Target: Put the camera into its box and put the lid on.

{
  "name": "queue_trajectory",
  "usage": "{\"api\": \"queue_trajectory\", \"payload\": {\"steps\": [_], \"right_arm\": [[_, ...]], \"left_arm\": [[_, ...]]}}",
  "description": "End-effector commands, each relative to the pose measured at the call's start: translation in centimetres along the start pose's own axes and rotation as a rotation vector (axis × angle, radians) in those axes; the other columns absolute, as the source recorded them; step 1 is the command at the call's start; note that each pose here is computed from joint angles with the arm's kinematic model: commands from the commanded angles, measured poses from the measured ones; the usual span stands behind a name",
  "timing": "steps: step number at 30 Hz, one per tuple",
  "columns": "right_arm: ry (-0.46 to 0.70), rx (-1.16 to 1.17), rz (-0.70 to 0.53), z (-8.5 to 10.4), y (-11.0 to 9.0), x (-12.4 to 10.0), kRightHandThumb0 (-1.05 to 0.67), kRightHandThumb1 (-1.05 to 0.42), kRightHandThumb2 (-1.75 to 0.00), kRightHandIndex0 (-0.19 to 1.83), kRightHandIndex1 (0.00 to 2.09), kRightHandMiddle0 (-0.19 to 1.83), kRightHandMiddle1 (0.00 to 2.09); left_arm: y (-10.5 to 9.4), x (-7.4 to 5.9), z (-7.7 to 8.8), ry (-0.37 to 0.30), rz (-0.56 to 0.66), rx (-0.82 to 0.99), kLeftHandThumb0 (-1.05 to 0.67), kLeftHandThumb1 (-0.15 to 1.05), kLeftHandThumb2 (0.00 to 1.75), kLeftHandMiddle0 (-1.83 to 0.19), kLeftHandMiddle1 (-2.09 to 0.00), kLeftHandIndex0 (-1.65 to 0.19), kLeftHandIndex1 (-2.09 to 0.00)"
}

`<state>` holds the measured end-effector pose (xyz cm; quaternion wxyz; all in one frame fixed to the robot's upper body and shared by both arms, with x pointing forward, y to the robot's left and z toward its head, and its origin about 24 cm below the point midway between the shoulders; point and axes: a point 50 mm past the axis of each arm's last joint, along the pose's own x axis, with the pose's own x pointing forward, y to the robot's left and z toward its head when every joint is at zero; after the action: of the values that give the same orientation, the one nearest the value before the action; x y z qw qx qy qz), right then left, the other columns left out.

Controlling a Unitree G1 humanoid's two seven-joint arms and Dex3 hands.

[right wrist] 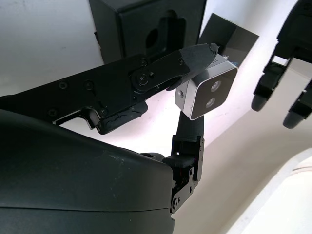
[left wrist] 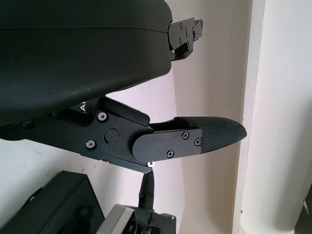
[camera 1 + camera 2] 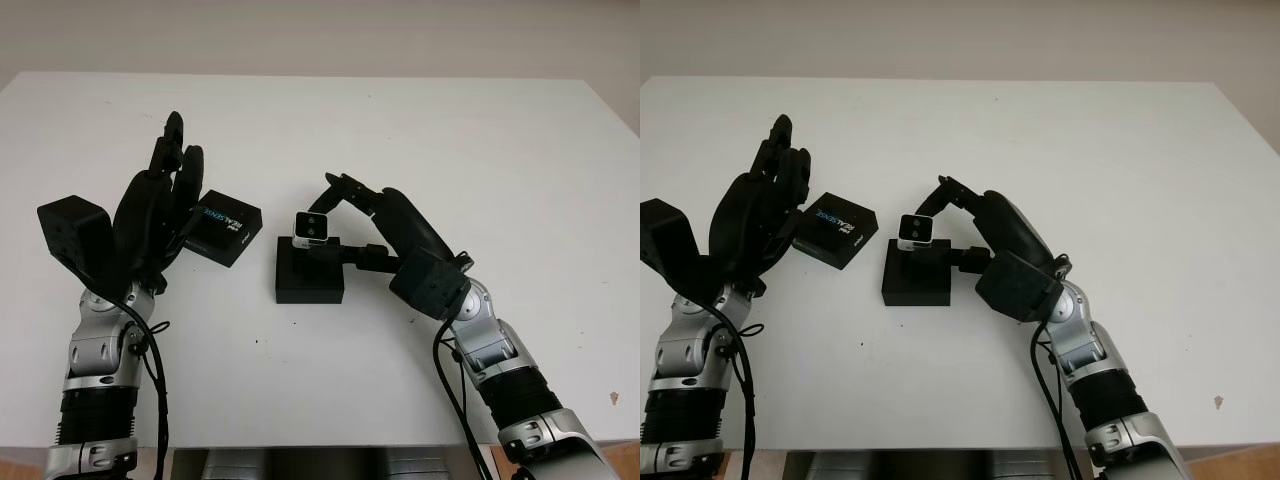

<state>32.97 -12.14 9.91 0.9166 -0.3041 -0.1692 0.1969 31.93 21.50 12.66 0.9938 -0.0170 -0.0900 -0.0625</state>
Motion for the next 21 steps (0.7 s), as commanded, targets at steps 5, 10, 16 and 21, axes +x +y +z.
{"api": "queue_trajectory", "payload": {"steps": [5,10,16,21], "right_arm": [[0.009,-0.030,0.027,-0.6,0.5,-0.3,-0.44,-1.05,-0.10,0.24,0.04,0.39,1.72],[0.025,-0.035,0.041,-1.0,0.5,-0.5,-0.43,-1.05,-0.10,0.24,0.04,0.39,1.72],[0.034,-0.035,0.046,-1.4,0.5,-0.6,-0.43,-1.05,-0.10,0.24,0.05,0.39,1.74],[0.033,-0.029,0.051,-1.3,0.7,-0.7,-0.42,-1.05,-0.09,0.24,0.05,0.40,1.75]], "left_arm": [[0.2,0.0,0.3,-0.007,-0.005,0.011,-0.78,1.05,0.52,0.19,0.00,0.19,0.00],[0.2,0.0,0.3,-0.007,0.000,0.014,-0.78,1.05,0.52,0.19,0.00,0.19,0.00],[0.2,-0.1,0.3,-0.005,-0.003,0.015,-0.78,1.05,0.52,0.19,0.00,0.19,0.00],[0.2,0.0,0.4,-0.006,-0.001,0.018,-0.77,1.05,0.53,0.19,0.00,0.19,0.00]]}}
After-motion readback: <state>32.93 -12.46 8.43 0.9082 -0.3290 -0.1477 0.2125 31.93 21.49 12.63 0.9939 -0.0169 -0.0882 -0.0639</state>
